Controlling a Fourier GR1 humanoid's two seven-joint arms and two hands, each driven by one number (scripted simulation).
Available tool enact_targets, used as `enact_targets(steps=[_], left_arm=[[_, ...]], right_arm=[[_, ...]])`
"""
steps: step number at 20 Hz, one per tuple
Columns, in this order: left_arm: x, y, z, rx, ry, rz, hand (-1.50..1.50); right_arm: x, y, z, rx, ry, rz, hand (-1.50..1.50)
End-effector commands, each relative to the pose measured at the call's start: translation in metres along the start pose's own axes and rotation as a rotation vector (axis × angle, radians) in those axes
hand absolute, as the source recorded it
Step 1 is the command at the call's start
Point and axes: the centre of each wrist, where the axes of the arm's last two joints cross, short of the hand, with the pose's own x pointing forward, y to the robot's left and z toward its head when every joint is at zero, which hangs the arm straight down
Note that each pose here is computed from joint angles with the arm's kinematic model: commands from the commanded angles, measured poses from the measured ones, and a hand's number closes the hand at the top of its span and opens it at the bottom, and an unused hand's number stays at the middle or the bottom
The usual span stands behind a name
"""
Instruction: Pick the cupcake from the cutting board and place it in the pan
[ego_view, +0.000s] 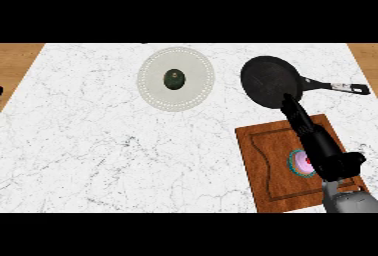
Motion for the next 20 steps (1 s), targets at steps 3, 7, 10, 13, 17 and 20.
enact_targets(steps=[3,7,10,13,17,20], left_arm=[[0.002,-0.041,0.019,-0.275,-0.029,0.034,0.00],[0.007,-0.071,0.036,-0.471,-0.020,0.063,0.00],[-0.004,-0.090,0.043,-0.625,0.020,0.088,0.00],[-0.005,-0.101,0.060,-0.623,0.043,0.122,0.00],[0.008,-0.100,0.045,-0.627,0.038,0.106,0.00],[-0.013,-0.084,0.043,-0.630,0.035,0.087,0.00]], right_arm=[[-0.007,-0.057,-0.032,0.039,0.139,0.009,-1.50],[0.030,-0.109,-0.024,0.088,0.295,0.646,-1.50],[-0.012,-0.104,-0.027,-0.052,0.278,0.561,1.50],[-0.065,-0.098,0.007,-0.109,0.228,0.464,-1.50],[-0.037,-0.149,0.006,0.059,0.285,0.480,-1.50],[-0.019,-0.131,-0.014,0.164,0.380,0.678,-1.50]])
